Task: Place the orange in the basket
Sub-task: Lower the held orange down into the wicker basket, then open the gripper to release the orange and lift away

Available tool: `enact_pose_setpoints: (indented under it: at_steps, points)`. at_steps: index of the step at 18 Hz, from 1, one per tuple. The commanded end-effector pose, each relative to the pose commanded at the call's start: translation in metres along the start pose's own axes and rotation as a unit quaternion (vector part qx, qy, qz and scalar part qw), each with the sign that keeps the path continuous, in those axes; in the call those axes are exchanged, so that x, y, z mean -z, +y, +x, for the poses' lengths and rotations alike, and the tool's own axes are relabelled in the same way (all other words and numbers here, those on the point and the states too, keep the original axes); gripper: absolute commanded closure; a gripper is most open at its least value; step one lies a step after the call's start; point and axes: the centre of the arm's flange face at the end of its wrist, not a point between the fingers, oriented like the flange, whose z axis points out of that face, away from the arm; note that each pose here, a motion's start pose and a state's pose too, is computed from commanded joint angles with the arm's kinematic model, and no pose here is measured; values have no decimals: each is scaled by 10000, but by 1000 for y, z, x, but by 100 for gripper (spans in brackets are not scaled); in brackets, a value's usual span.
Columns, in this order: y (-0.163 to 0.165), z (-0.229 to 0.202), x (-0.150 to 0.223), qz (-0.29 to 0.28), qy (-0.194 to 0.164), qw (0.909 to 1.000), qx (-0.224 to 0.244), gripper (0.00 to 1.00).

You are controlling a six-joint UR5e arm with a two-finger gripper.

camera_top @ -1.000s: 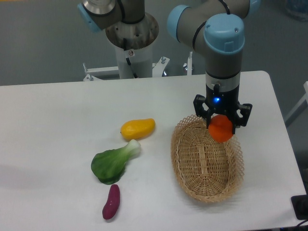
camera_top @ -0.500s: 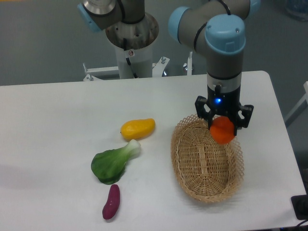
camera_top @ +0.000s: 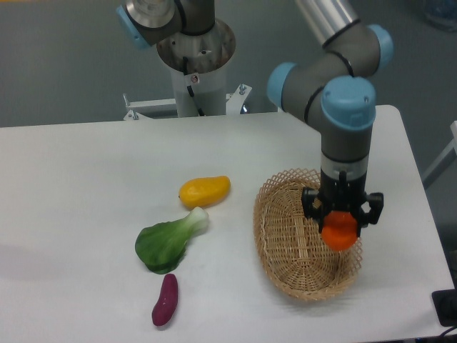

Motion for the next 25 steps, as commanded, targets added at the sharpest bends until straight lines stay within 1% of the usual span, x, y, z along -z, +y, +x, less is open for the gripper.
enact_pose_setpoints:
  at_steps: [2,4,6,8,9,10,11,12,17,21,25]
  points:
    - [7,11,-16,-116,136,9998,-19,41]
    - [6,20,-28,-188,234,9995,-59,40]
    - [10,24,-34,-245,276,9993,-75,40]
    - [12,26,-43,-297,311,9990,-84,36]
    - [10,27,-45,-302,310,9990,-100,33]
    - [7,27,-43,-279,291,9991,-110,22]
    - [6,26,-42,-274,286,9991,-118,7]
    - [6,25,-41,-269,270,9992,-120,0]
    - [3,23,-34,-227,226,9994,-126,0]
    - [-5,17,-21,-116,110,9997,-164,0]
    - [-6,9,0,-18,-14,9989,-464,0]
